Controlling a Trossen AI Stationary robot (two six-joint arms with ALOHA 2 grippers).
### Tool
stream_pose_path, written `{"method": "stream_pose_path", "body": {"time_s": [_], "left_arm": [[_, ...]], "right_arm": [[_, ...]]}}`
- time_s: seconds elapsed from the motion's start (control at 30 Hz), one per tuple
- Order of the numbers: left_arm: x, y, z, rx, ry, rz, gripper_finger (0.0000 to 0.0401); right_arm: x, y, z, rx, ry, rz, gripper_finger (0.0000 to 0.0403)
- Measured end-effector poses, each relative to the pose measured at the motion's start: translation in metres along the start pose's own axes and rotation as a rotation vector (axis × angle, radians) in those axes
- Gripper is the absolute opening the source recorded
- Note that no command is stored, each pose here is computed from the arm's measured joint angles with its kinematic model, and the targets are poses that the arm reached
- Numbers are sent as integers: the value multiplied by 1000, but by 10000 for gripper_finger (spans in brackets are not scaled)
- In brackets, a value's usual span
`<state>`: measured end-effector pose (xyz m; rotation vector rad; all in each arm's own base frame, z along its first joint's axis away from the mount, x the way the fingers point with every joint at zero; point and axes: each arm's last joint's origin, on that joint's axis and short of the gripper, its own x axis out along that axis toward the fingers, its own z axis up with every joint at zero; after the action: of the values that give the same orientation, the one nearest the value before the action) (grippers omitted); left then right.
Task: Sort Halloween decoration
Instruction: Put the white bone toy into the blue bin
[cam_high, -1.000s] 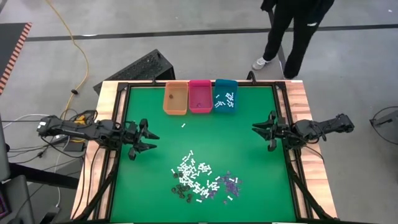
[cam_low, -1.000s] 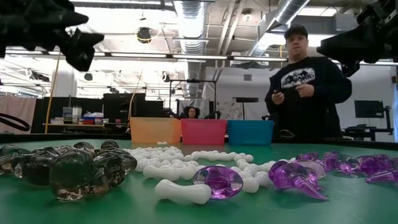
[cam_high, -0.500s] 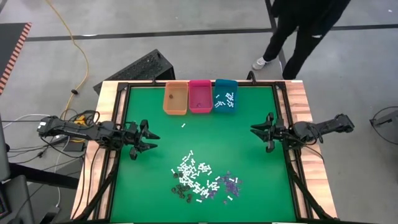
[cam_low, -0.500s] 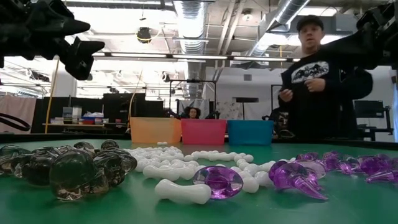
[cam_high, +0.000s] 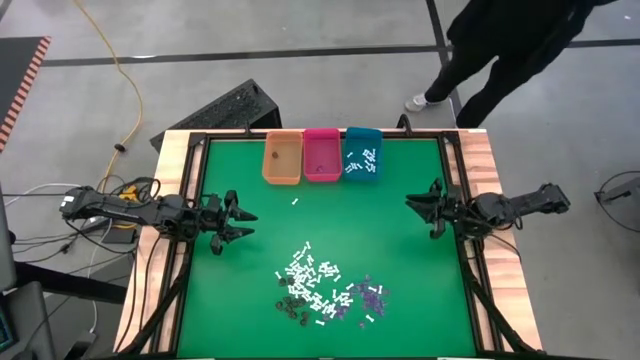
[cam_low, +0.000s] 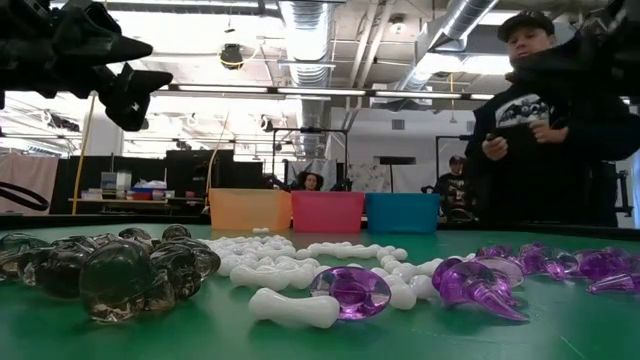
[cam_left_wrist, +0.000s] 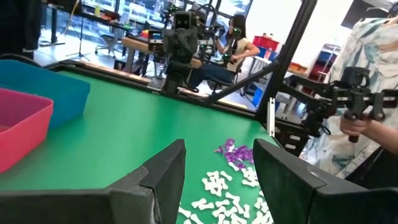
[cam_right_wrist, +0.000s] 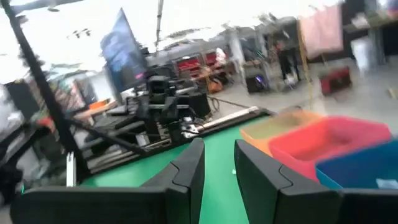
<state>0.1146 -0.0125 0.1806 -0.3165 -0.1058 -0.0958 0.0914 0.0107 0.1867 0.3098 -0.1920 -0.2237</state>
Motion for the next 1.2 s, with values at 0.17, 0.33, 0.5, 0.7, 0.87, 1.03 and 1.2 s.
{"method": "stream_pose_path", "body": {"time_s": [0.17,0.33,0.5,0.7,0.87,1.03,1.2], "left_arm": [[0,1,-1,-9,-4,41,179],[0,4,-2,-1,-1,111,179],[-1,7,-6,-31,16,181,179],[-1,10,-11,-59,52,251,179],[-2,12,-14,-61,83,284,179],[-2,12,-15,-66,88,299,179],[-2,13,-15,-77,86,304,179]], "right_arm": [[7,7,11,84,179,-46,117],[39,25,7,86,411,-100,116],[89,50,-5,21,647,-99,116],[154,85,-16,-97,794,19,120],[194,105,-33,-235,952,10,145],[239,113,-44,-326,976,14,181],[289,109,-54,-331,977,-11,196]]}}
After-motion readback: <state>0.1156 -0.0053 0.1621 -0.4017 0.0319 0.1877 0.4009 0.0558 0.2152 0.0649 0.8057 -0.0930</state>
